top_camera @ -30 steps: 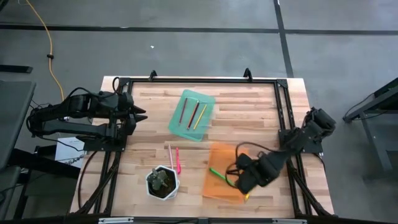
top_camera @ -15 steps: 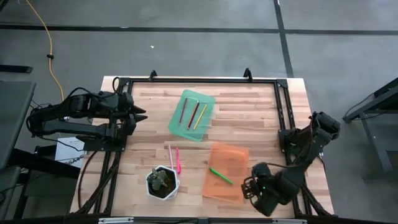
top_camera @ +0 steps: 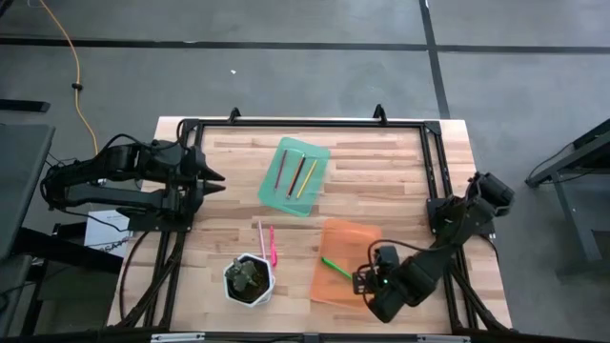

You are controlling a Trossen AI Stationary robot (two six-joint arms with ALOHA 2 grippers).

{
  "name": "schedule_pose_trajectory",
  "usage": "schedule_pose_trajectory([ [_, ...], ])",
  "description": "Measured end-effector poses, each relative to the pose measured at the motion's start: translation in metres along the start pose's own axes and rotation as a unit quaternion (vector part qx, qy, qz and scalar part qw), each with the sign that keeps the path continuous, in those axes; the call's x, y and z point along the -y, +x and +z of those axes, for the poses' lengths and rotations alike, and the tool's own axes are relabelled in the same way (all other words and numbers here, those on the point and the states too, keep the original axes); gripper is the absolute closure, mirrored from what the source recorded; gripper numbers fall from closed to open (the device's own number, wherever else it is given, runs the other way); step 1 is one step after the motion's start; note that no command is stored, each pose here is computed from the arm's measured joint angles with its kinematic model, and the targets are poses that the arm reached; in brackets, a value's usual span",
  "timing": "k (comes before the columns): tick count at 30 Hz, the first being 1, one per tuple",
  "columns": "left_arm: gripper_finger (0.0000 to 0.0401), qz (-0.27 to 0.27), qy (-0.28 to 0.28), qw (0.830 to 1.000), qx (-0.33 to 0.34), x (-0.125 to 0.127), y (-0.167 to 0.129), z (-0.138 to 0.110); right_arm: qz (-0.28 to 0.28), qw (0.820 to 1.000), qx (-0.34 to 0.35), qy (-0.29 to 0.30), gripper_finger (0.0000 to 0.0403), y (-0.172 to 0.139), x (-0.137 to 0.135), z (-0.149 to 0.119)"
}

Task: Sort pens & pencils
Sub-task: Put the yellow pen into the orange bin

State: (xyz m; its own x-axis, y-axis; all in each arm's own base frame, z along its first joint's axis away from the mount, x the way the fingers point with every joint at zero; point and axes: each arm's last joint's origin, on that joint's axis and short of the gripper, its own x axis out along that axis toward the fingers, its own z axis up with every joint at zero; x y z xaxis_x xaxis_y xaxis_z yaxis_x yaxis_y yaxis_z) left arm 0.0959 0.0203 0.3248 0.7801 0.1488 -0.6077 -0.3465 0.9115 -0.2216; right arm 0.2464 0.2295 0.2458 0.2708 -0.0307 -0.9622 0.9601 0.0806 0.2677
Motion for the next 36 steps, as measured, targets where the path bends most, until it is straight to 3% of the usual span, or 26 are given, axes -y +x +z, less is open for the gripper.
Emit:
schedule_pose_trajectory([
  [8,0.0263,-0.03,0.019,0.999,-0.007,0.002,0.0,0.0,0.027,0.999,0.012,0.02,0.0279,0.001,-0.01,0.007],
  [11,0.0263,-0.034,0.029,0.999,-0.008,0.002,0.0,-0.001,0.066,0.997,0.044,0.018,0.0279,-0.003,-0.015,0.008],
  [23,0.0263,-0.035,0.029,0.999,-0.008,0.002,0.0,0.0,0.136,0.986,0.09,0.015,0.0279,-0.057,-0.034,0.011],
  [30,0.0263,-0.034,0.029,0.999,-0.007,0.002,0.0,0.0,0.094,0.991,0.076,0.051,0.0279,-0.073,-0.034,0.02],
  [36,0.0263,-0.034,0.041,0.999,-0.005,0.002,0.0,0.0,0.102,0.99,0.083,0.045,0.0279,-0.074,-0.036,0.022],
])
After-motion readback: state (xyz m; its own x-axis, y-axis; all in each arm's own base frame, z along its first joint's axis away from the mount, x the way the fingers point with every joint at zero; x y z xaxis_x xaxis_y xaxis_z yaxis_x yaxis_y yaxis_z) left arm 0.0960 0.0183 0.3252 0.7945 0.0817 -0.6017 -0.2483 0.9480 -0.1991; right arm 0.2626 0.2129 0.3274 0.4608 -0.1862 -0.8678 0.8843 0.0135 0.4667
